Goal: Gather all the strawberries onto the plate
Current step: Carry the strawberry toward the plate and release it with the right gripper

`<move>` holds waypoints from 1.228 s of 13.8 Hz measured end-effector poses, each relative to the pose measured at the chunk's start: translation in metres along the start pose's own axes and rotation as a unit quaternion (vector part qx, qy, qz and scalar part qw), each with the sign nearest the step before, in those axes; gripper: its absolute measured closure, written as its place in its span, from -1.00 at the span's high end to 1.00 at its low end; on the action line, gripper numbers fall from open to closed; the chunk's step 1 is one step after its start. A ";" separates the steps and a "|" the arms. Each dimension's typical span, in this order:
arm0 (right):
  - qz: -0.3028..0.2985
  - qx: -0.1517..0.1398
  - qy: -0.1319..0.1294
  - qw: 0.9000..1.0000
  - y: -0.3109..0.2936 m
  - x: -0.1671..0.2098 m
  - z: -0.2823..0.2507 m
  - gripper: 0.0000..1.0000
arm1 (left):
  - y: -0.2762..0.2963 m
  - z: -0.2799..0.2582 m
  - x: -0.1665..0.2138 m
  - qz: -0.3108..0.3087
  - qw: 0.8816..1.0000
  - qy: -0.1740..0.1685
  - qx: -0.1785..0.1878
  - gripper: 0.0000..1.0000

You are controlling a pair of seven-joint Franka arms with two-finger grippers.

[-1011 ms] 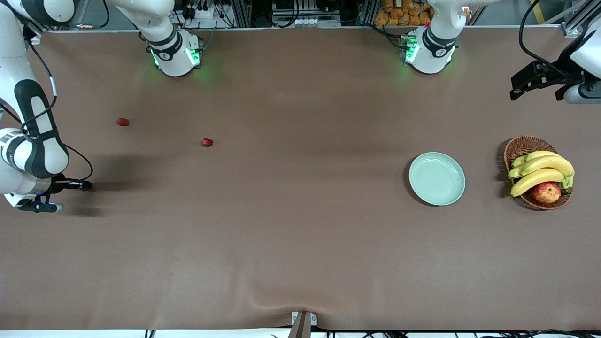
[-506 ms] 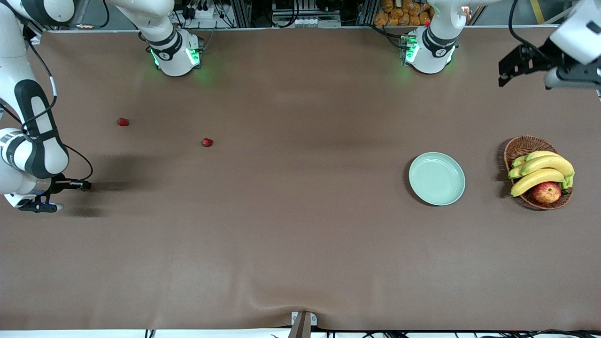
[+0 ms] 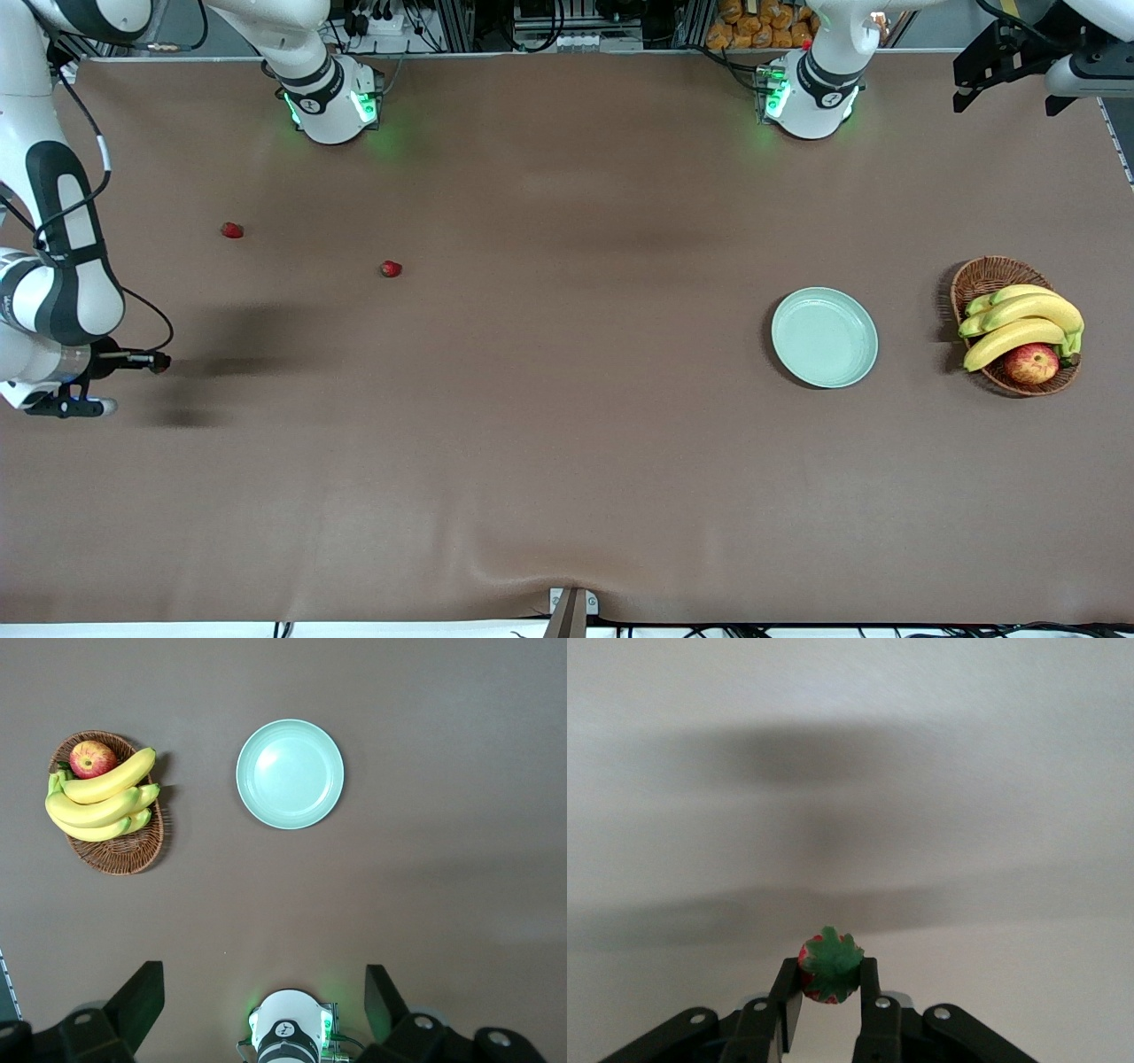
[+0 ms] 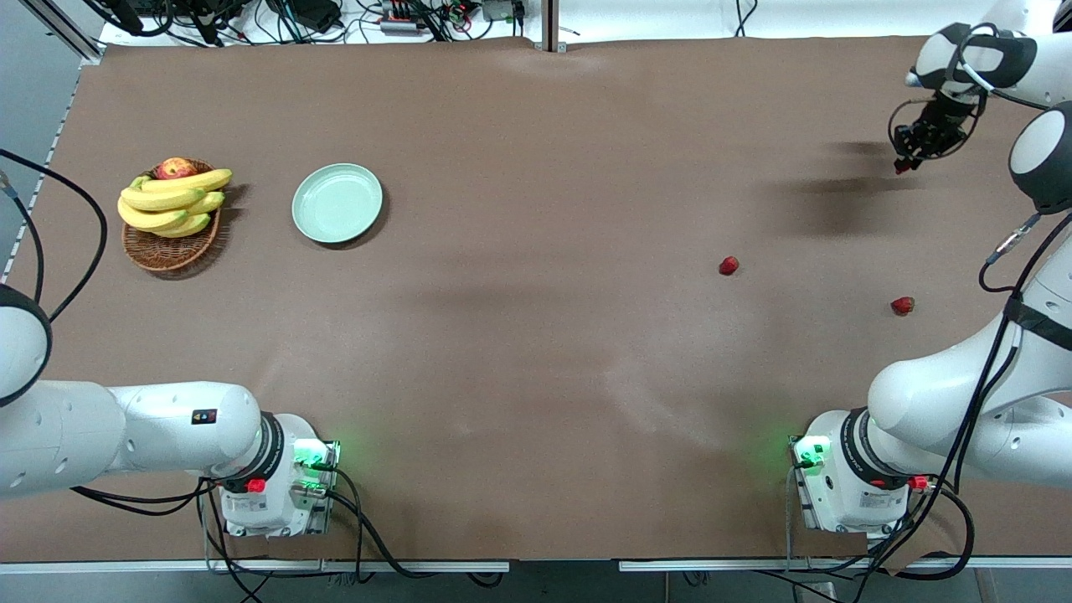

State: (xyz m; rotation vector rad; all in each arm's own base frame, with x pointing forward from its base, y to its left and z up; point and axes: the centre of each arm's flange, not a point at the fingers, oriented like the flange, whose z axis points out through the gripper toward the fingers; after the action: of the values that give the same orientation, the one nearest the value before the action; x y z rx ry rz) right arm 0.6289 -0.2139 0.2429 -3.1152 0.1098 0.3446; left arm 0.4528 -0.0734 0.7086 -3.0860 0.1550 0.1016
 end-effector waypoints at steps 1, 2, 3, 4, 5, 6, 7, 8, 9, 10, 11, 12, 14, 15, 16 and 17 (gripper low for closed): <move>0.015 -0.002 -0.009 1.000 -0.022 0.003 -0.012 -0.38 | 0.000 0.002 0.001 0.000 1.000 -0.002 0.000 1.00; 0.032 -0.002 -0.019 0.999 -0.047 0.007 -0.023 -0.38 | -0.001 0.004 0.003 0.000 1.000 -0.004 -0.001 1.00; 0.050 0.003 -0.025 0.998 -0.074 0.009 -0.035 -0.38 | -0.002 0.007 0.006 -0.001 1.000 -0.007 -0.001 1.00; 0.066 0.016 -0.028 0.997 -0.102 0.012 -0.046 -0.38 | -0.003 0.013 0.012 -0.001 1.000 -0.009 -0.003 1.00; 0.081 0.030 -0.029 0.996 -0.127 0.014 -0.054 -0.38 | -0.004 0.017 0.020 -0.001 1.000 -0.007 -0.004 1.00; 0.097 0.040 -0.030 0.994 -0.150 0.015 -0.058 -0.38 | -0.004 0.022 0.028 -0.001 1.000 -0.002 -0.005 1.00; 0.119 0.049 -0.031 0.991 -0.173 0.016 -0.060 -0.38 | -0.004 0.026 0.034 0.000 1.000 0.000 -0.006 1.00; 0.142 0.055 -0.033 0.988 -0.198 0.016 -0.062 -0.38 | -0.004 0.029 0.039 0.000 1.000 0.001 -0.007 1.00; 0.165 0.061 -0.036 0.984 -0.225 0.015 -0.063 -0.38 | -0.005 0.031 0.043 0.000 1.000 0.005 -0.009 1.00; 0.187 0.070 -0.041 0.979 -0.254 0.012 -0.065 -0.38 | -0.005 0.032 0.046 0.000 1.000 0.010 -0.009 1.00; 0.205 0.082 -0.047 0.974 -0.285 0.009 -0.066 -0.38 | -0.005 0.032 0.048 0.000 1.000 0.013 -0.010 1.00; 0.224 0.096 -0.056 0.968 -0.314 0.004 -0.067 -0.38 | -0.005 0.033 0.049 0.000 1.000 0.014 -0.010 1.00; 0.262 0.126 -0.061 0.955 -0.365 -0.003 -0.068 -0.38 | -0.005 0.035 0.051 0.000 1.000 0.012 -0.010 1.00; 0.279 0.141 -0.055 0.948 -0.393 -0.006 -0.069 -0.38 | -0.005 0.036 0.052 0.000 1.000 0.012 -0.010 1.00; 0.295 0.153 -0.050 0.942 -0.421 -0.011 -0.068 -0.38 | -0.005 0.037 0.053 0.000 1.000 0.012 -0.011 1.00; 0.314 0.162 -0.046 0.934 -0.451 -0.018 -0.065 -0.38 | -0.005 0.037 0.055 0.001 1.000 0.013 -0.011 1.00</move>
State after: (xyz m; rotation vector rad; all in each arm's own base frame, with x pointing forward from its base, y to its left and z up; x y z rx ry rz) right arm 0.6575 0.2359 0.3090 -2.6485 1.0524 0.4180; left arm 0.5051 -0.0718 0.6678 -3.1101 0.1576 0.0627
